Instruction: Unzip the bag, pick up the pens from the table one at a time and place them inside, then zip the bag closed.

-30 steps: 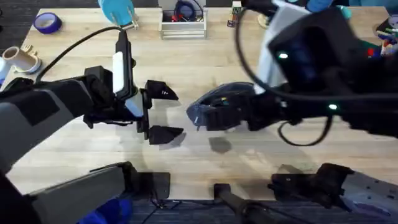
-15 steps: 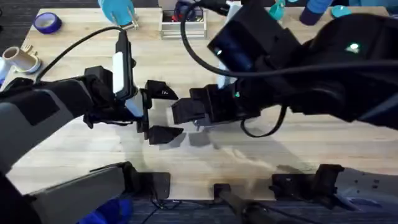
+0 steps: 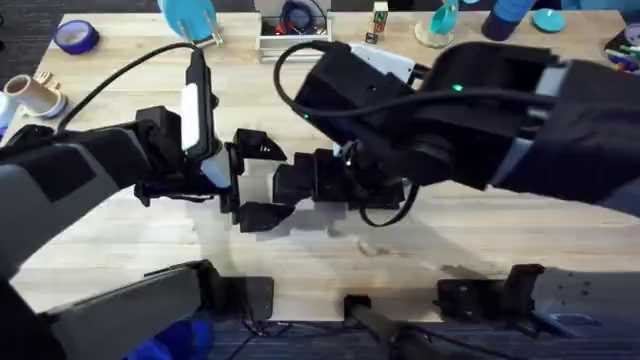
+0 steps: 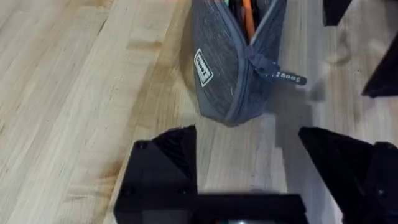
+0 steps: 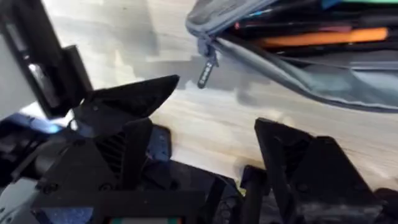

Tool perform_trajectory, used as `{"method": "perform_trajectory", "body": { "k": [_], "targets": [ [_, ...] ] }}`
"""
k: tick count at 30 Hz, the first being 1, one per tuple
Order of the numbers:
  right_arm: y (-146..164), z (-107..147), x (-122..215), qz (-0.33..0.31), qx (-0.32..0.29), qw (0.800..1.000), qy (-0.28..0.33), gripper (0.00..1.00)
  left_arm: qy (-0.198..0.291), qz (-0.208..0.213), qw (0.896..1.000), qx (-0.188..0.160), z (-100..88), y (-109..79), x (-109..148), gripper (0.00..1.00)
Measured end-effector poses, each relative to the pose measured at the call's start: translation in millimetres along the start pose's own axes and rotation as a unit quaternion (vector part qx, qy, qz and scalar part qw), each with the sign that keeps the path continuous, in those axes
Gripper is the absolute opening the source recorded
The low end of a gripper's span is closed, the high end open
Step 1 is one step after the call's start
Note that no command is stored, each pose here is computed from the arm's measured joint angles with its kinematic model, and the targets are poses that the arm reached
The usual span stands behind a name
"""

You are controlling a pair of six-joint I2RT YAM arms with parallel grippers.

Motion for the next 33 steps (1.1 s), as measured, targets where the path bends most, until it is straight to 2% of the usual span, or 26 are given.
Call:
{"method": "perform_trajectory", "body": {
  "k": [7, 14, 22, 33],
  "targets": [
    [15.3, -8.6, 4.6, 0.044, -0.004, 0.999, -0.012, 0.996, 0.000, 0.000, 1.000, 0.000, 0.0, -0.1, 0.0, 0.992],
    [21.5, -18.5, -9.3, 0.097, -0.007, 0.995, -0.006, 0.996, 0.000, 0.000, 1.000, 0.000, 0.0, 0.0, 0.0, 0.993],
    [22.7, -27.2, -9.5, 0.106, -0.004, 0.994, -0.038, 0.996, 0.000, 0.000, 1.000, 0.000, 0.0, 0.0, 0.0, 0.993],
    [25.4, -32.2, -29.6, 0.116, -0.004, 0.993, -0.035, 0.996, -0.001, 0.000, 1.000, 0.000, -0.2, 0.0, 0.0, 0.993]
  ]
}}
Point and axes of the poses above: each hand's point on the last joint's axis, 136 mm out from that joint toward the fingers, its own x axis back along the fingers, its own y axis along the line the jaws close on, z = x × y, the point moved 6 cm from there along x, back along the fingers, and after that the axes turned 3 degrees about -x, right-handed, at the moved point
